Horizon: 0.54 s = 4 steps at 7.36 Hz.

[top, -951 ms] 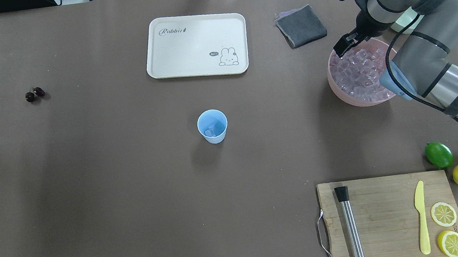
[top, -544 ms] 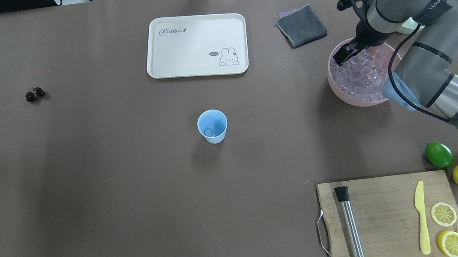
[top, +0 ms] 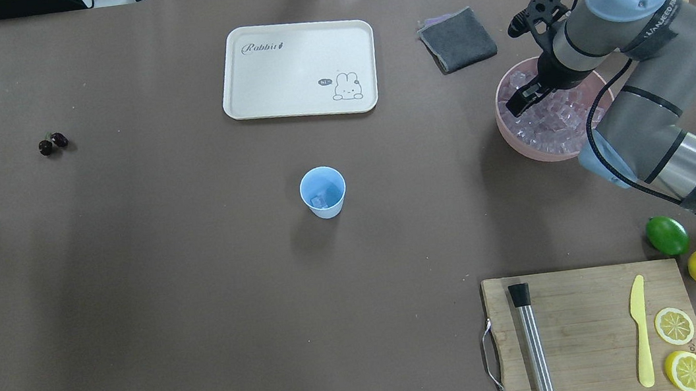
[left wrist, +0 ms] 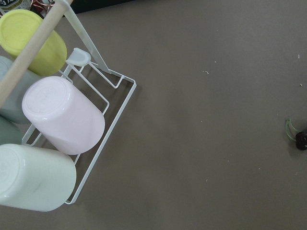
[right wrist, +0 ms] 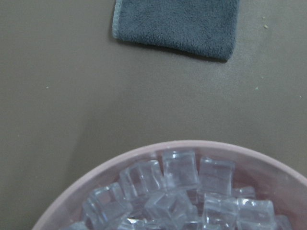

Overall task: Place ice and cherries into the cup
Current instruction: 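Lower the right gripper into the bowl and grasp another ice cube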

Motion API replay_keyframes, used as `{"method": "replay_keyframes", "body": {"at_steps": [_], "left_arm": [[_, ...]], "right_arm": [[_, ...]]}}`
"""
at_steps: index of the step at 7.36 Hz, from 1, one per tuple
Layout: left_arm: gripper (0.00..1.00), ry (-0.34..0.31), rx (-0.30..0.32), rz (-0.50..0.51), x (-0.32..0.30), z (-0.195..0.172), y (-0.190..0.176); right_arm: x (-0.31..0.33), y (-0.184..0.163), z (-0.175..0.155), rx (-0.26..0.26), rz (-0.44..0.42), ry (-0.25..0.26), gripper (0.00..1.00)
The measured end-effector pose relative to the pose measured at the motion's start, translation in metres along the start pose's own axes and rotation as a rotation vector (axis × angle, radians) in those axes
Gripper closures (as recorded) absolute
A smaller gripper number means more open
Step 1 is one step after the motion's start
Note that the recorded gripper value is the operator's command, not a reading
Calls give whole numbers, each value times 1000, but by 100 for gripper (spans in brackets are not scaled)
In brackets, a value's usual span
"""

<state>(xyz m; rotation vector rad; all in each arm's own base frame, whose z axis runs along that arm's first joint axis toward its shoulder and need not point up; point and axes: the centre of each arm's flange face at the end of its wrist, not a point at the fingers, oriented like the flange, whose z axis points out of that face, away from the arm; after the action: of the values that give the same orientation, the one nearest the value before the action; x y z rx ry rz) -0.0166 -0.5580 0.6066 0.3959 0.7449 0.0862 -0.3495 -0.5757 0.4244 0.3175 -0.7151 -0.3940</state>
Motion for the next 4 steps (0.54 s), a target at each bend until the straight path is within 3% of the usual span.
{"method": "replay_keyframes", "body": {"at_steps": [4], "left_arm": [[2,0,-1,-1,-2,2,2]], "right_arm": [[-1,-1,2,2,-15,10,26]]}}
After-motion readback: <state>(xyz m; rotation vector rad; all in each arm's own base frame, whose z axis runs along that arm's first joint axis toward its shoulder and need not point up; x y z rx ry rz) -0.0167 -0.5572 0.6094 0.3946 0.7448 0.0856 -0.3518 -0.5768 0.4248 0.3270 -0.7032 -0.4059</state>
